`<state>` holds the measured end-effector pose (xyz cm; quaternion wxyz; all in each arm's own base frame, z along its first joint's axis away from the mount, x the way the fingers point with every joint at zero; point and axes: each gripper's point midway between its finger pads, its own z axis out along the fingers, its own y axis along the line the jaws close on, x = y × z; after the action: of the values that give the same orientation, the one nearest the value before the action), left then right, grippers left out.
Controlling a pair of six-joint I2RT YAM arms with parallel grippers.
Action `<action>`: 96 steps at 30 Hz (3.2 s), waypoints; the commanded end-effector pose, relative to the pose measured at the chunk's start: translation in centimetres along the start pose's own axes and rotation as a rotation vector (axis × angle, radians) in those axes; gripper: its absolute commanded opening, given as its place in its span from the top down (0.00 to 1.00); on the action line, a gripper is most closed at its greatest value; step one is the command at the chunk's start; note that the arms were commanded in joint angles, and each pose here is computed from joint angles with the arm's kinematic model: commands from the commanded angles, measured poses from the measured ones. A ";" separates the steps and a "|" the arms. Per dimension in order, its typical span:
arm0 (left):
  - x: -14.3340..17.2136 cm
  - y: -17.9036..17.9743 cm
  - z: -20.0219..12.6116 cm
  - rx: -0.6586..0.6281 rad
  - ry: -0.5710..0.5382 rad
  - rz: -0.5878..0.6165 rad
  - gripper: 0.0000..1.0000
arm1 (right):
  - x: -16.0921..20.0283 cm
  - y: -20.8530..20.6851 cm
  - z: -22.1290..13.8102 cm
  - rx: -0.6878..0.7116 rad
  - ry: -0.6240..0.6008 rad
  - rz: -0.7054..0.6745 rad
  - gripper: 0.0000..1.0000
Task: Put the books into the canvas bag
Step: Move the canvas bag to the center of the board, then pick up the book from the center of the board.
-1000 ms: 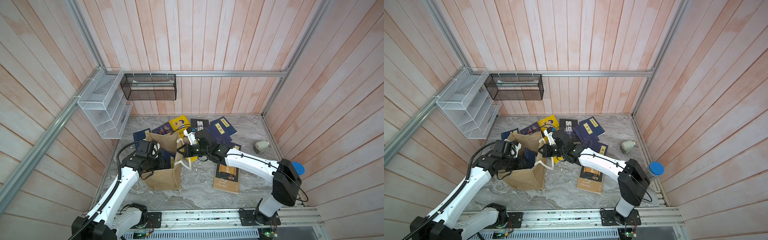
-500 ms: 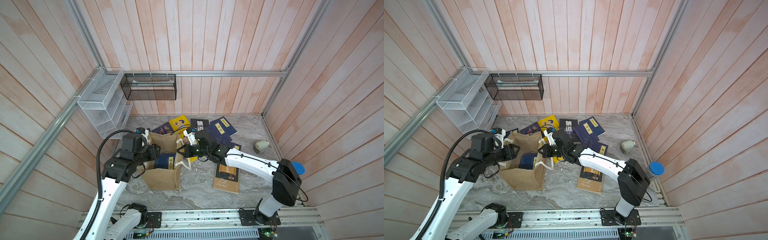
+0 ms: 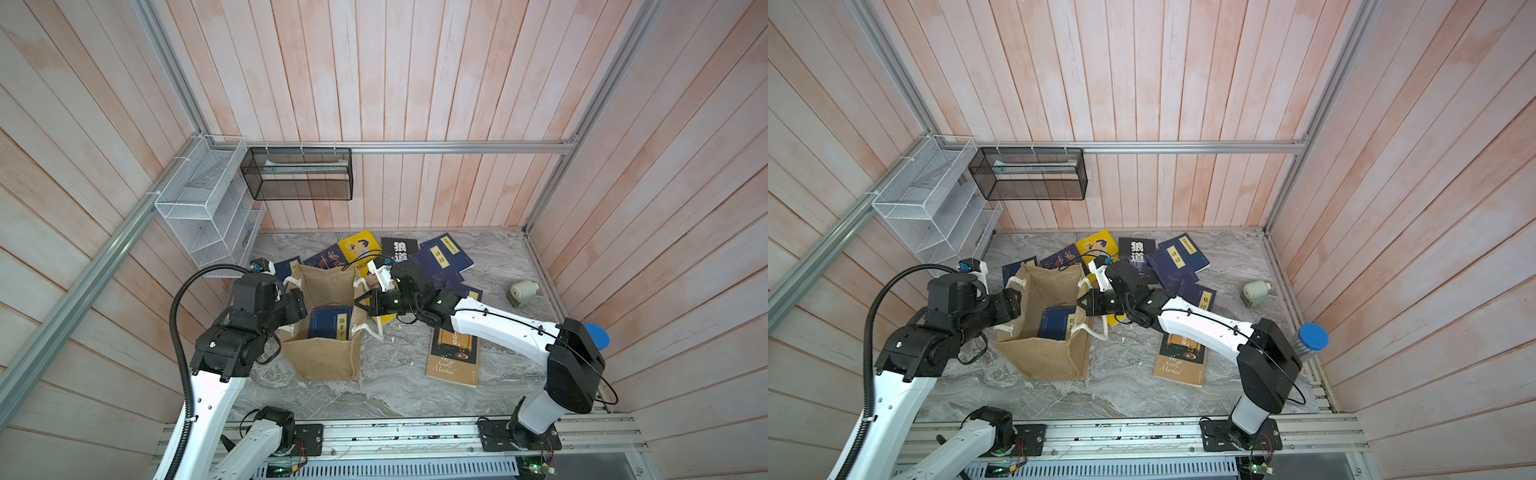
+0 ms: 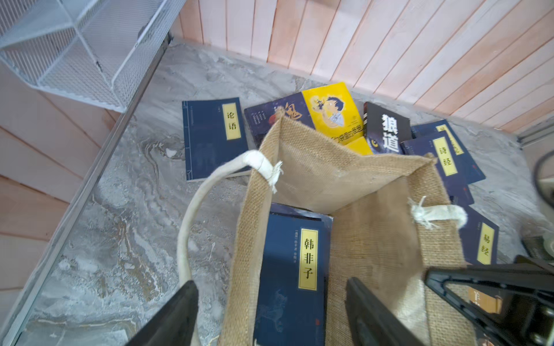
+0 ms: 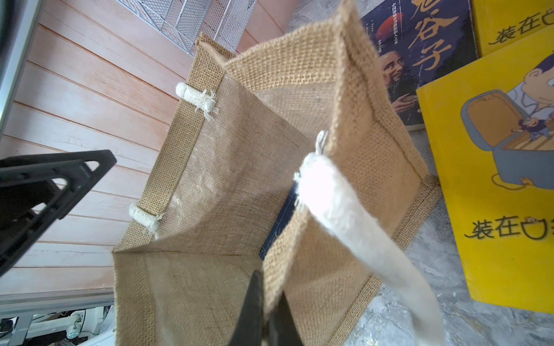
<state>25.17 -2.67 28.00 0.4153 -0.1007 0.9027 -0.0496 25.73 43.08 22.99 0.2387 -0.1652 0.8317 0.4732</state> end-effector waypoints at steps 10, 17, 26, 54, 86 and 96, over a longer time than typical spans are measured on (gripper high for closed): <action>0.7 1.6 3.3 0.002 0.088 -0.025 0.99 | -1.0 4.7 0.8 -0.091 -0.012 -0.057 1.00; -0.7 7.0 1.6 -0.183 0.072 -0.030 1.00 | 0.1 10.2 4.6 -0.195 0.062 -0.134 1.00; -1.1 6.6 1.3 -0.142 0.075 -0.037 0.51 | -0.8 11.5 5.6 -0.175 0.054 -0.195 0.68; -0.6 -17.0 5.6 0.497 0.055 -0.140 0.49 | -6.0 -20.7 -6.1 0.349 -0.076 0.110 0.53; 10.6 -15.5 25.0 0.383 0.321 -0.315 0.35 | -4.7 -26.8 -3.3 0.458 -0.060 0.172 0.52; 13.3 -14.5 25.4 0.377 0.359 -0.358 0.35 | -5.1 -24.8 -3.6 0.394 -0.116 0.156 0.52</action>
<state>38.75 -19.98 5.22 0.2573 -0.1621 0.9047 -0.2982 41.75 27.04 9.94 0.2760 -0.0177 0.9070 0.3175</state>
